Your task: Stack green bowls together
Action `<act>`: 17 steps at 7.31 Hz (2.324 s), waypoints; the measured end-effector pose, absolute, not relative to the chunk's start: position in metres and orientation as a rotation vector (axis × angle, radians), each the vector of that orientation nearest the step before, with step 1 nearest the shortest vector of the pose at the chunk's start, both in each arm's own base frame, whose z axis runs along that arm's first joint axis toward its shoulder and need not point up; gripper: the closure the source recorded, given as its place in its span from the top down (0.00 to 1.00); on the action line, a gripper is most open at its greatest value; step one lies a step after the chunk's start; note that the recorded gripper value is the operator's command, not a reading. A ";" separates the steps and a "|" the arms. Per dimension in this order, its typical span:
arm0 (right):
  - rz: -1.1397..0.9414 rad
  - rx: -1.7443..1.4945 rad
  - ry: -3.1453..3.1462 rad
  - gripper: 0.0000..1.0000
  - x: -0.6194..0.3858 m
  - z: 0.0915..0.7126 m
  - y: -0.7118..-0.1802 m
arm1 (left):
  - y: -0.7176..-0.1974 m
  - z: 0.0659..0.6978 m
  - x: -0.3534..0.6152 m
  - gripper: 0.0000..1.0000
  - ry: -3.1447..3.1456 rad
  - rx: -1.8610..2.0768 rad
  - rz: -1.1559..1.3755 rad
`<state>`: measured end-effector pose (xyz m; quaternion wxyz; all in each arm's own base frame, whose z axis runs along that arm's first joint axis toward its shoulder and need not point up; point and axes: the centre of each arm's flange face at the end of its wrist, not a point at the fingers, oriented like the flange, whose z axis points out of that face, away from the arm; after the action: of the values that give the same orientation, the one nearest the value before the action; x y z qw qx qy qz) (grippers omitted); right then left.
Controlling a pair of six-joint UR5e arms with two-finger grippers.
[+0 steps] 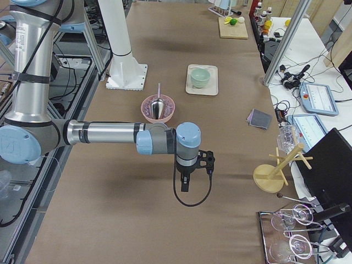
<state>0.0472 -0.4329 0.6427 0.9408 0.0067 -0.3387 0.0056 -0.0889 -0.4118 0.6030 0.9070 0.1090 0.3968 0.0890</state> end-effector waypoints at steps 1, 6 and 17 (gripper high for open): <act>0.011 0.013 -0.691 1.00 0.047 0.643 -0.433 | -0.412 0.602 -0.089 0.99 0.819 0.226 0.184; 0.010 0.013 -0.692 1.00 0.047 0.643 -0.433 | -0.411 0.601 -0.089 0.99 0.819 0.229 0.184; -0.018 0.087 -0.703 1.00 0.046 0.666 -0.432 | -0.411 0.602 -0.089 0.99 0.820 0.226 0.184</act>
<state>0.0459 -0.4323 0.6656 0.9379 0.0426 -0.3443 -0.0089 -0.0888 -0.4111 0.6021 0.9069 0.1097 0.3970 0.0893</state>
